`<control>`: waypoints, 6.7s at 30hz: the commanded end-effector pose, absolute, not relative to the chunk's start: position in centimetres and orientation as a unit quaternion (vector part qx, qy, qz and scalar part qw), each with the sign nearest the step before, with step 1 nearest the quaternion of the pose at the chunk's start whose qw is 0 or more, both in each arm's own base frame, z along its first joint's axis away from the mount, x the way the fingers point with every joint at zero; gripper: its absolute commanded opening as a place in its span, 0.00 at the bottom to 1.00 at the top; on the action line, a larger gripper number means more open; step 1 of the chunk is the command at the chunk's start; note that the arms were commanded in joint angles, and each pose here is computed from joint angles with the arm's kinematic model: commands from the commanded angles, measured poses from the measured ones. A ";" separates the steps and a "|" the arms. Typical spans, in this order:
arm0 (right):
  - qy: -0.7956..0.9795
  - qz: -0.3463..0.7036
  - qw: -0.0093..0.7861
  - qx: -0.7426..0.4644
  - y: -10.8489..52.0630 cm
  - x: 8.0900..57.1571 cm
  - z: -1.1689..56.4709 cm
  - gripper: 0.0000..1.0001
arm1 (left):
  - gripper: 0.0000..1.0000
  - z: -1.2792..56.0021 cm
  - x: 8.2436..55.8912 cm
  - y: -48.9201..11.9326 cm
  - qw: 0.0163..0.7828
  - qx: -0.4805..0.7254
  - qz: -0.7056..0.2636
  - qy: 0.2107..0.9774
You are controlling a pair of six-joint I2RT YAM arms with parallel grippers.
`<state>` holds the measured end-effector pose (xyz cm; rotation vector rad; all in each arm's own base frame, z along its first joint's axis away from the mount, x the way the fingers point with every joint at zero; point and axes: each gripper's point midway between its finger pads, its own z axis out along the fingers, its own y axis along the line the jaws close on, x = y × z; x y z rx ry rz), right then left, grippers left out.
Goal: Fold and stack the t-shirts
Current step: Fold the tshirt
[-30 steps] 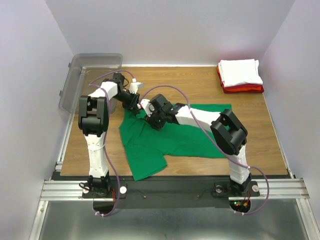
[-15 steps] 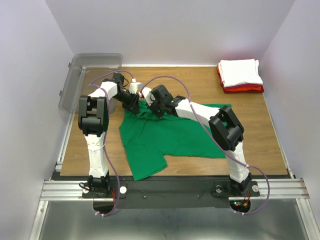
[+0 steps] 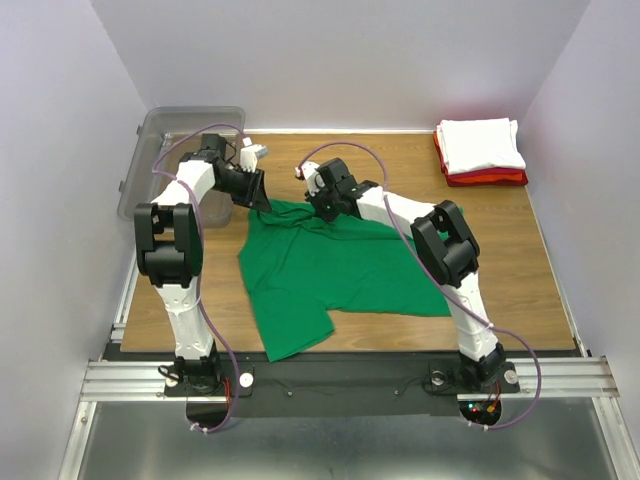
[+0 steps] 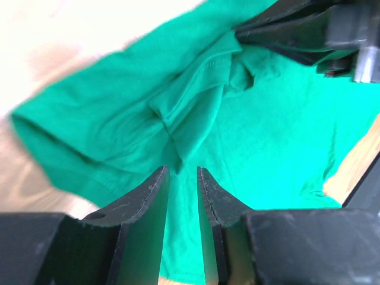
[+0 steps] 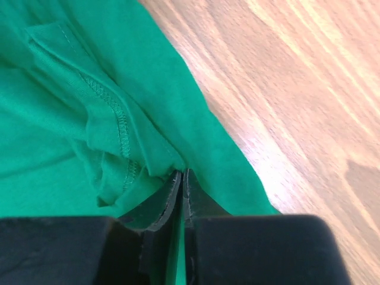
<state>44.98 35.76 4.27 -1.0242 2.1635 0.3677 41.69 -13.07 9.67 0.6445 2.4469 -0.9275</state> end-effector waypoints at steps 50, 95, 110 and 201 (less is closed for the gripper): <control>0.833 0.185 0.351 -0.386 37.5 43.0 8.1 0.35 | 0.41 7.4 44.4 -16.7 0.228 0.261 -0.310 0.885; 0.797 0.300 0.323 -0.414 37.3 35.9 13.4 0.01 | 0.00 13.0 38.7 -14.0 0.256 0.300 -0.245 0.886; 0.826 0.272 0.319 -0.377 37.2 34.0 12.0 0.22 | 0.00 12.0 36.9 -13.9 0.234 0.293 -0.255 0.891; 0.861 0.131 0.355 -0.340 39.9 41.1 7.1 0.27 | 0.00 8.4 43.2 -14.4 0.224 0.277 -0.276 0.893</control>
